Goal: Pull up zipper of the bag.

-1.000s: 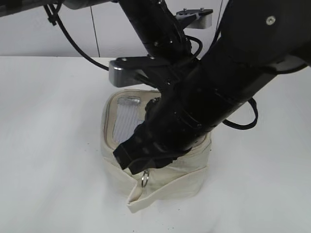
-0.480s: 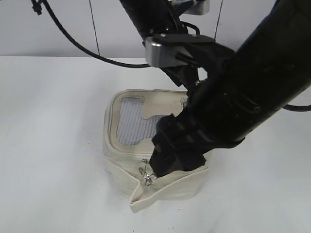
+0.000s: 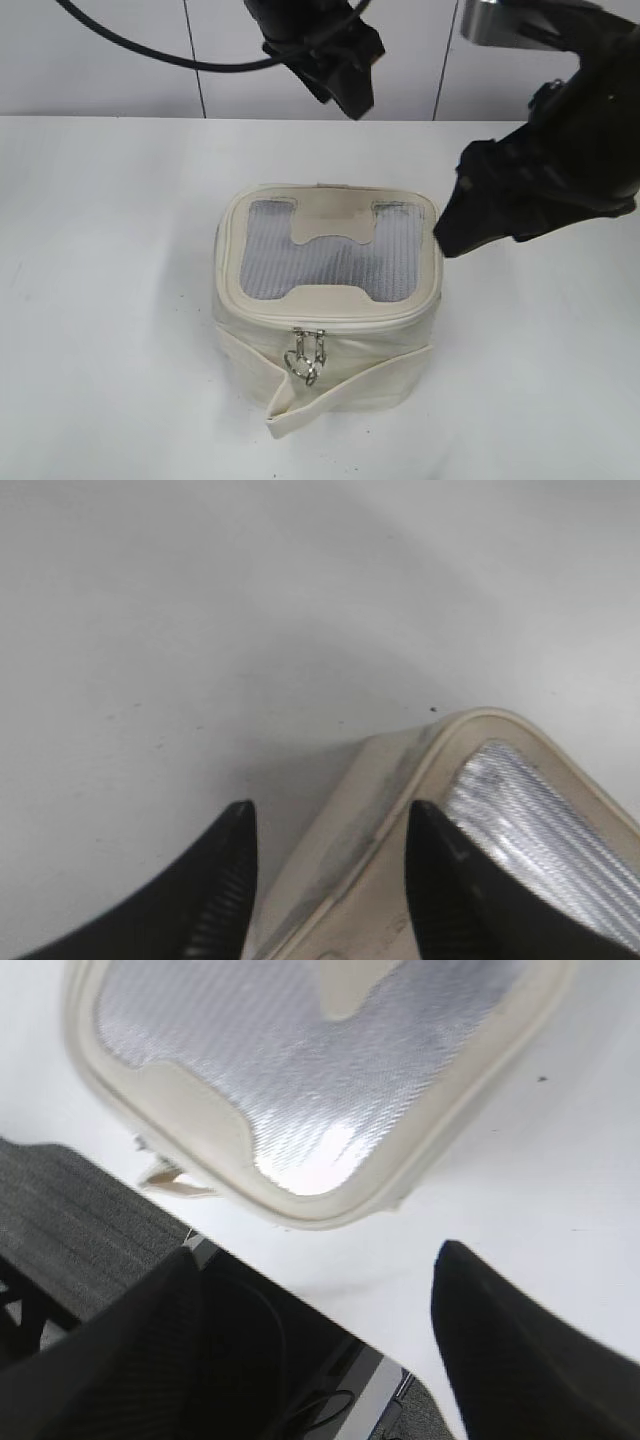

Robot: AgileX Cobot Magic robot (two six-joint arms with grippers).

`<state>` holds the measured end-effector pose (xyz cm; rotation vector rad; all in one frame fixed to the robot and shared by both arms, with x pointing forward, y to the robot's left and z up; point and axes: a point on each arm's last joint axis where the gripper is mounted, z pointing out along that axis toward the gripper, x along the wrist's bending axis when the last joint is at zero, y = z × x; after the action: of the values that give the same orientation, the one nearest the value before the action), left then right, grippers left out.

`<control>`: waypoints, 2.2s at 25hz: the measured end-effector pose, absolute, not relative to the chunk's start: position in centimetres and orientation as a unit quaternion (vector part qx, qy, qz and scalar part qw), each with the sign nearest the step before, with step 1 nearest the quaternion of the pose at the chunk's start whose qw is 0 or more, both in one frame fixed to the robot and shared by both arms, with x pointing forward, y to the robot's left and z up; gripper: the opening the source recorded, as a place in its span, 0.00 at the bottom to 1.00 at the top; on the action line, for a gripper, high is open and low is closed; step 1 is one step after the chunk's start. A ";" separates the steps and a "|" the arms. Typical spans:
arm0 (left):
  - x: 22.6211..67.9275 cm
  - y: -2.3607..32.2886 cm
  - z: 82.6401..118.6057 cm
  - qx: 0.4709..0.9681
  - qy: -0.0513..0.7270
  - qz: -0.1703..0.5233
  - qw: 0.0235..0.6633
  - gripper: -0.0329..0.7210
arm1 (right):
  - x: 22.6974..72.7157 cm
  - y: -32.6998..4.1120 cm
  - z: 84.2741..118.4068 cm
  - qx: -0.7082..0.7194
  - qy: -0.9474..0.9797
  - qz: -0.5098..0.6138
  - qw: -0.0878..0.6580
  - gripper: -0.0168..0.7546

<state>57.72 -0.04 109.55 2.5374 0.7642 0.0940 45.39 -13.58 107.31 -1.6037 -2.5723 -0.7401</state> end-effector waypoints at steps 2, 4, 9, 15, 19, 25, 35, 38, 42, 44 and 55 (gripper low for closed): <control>58.0 1.2 110.9 0.921 0.299 0.063 0.242 0.54 | 46.4 -15.1 107.3 -0.536 -0.812 -0.231 -0.006 0.74; 58.4 3.1 112.4 0.907 0.332 0.094 0.240 0.54 | 47.4 -16.9 107.2 -0.558 -0.799 -0.222 -0.027 0.74; 59.8 9.0 116.3 0.849 0.437 0.163 0.248 0.54 | 49.1 -21.1 107.1 -0.606 -0.768 -0.195 -0.069 0.74; 58.9 17.4 121.7 0.769 0.527 0.229 0.279 0.54 | 49.8 -25.5 107.2 -0.664 -0.722 -0.174 -0.083 0.74; 56.1 21.7 122.9 0.741 0.564 0.244 0.271 0.54 | 48.8 -26.6 108.6 -0.669 -0.713 -0.179 -0.110 0.74; 50.3 26.0 119.6 0.729 0.613 0.220 0.213 0.54 | 46.0 -27.0 111.5 -0.662 -0.704 -0.208 -0.147 0.74; 38.3 28.2 113.9 0.708 0.621 0.233 0.243 0.54 | 39.1 -27.8 112.5 -0.648 -0.692 -0.256 -0.188 0.74; 33.8 28.7 112.6 0.697 0.615 0.242 0.278 0.54 | 36.6 -28.1 111.9 -0.642 -0.685 -0.276 -0.207 0.74; 29.3 29.3 110.8 0.677 0.599 0.272 0.328 0.54 | 34.0 -28.4 110.3 -0.633 -0.676 -0.299 -0.229 0.74; 27.5 29.6 110.1 0.662 0.586 0.298 0.360 0.54 | 32.5 -28.6 109.6 -0.627 -0.669 -0.316 -0.244 0.74; 24.4 30.1 107.8 0.628 0.557 0.346 0.419 0.54 | 26.1 -29.2 106.7 -0.574 -0.645 -0.390 -0.320 0.74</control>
<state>24.44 30.11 107.82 1.5749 1.3971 0.8685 26.09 -29.23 106.70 -2.2990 -2.5813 -1.5626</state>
